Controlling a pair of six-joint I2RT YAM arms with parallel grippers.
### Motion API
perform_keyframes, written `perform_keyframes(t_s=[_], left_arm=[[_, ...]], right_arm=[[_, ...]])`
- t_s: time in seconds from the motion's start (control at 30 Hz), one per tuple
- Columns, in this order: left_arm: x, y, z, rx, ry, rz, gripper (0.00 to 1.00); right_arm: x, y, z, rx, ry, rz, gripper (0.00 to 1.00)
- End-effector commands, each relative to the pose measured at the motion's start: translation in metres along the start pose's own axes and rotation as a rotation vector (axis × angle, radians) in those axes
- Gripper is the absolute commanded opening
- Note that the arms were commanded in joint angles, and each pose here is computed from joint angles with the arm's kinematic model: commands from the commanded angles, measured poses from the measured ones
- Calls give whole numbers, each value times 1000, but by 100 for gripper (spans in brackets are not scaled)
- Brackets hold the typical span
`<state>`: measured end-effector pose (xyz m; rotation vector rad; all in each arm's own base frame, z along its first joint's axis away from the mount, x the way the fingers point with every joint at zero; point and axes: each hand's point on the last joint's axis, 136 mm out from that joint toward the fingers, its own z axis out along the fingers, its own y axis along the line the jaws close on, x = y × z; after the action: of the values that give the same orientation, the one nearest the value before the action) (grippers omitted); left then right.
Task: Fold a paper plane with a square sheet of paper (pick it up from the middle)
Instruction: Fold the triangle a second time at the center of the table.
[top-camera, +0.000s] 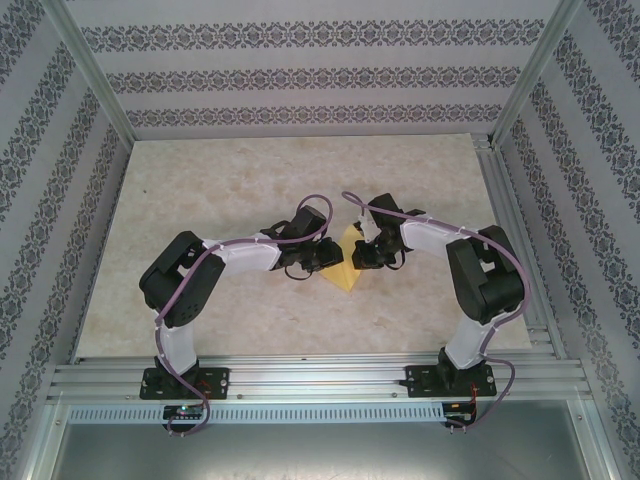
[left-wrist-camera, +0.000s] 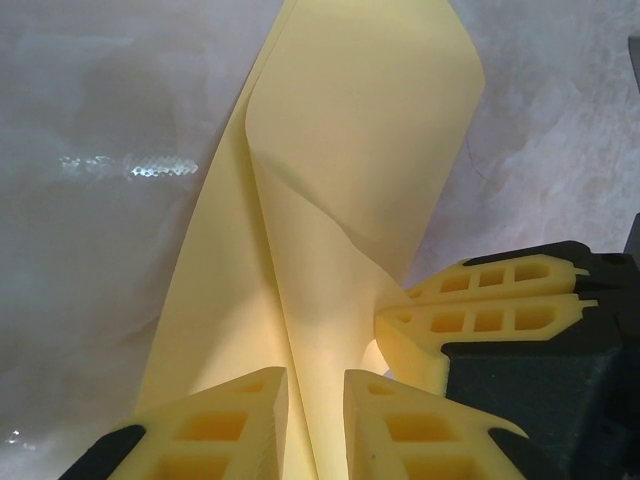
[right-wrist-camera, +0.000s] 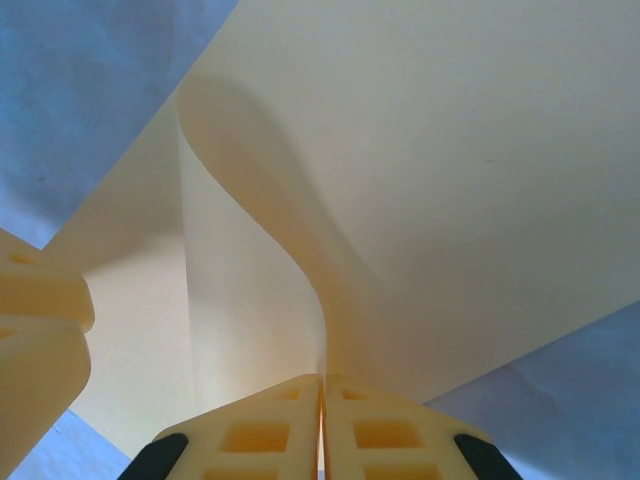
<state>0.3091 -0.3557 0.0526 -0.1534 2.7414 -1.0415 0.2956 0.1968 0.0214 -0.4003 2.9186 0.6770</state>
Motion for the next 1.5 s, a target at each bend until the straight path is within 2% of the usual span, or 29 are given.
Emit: perform_keyframes(t_s=[0.0, 0.6, 1.13, 1.47], left_arm=[[12, 1, 0, -15, 25, 36, 24], [17, -7, 1, 0, 45, 73, 24], [20, -30, 8, 135, 69, 52, 20], [21, -17, 22, 95, 84, 19, 20]], right_arm=[[-6, 4, 3, 1, -1, -39, 10], [-9, 4, 8, 28, 17, -52, 10], [-7, 2, 7, 38, 18, -49, 10], [-8, 2, 9, 34, 13, -42, 10]])
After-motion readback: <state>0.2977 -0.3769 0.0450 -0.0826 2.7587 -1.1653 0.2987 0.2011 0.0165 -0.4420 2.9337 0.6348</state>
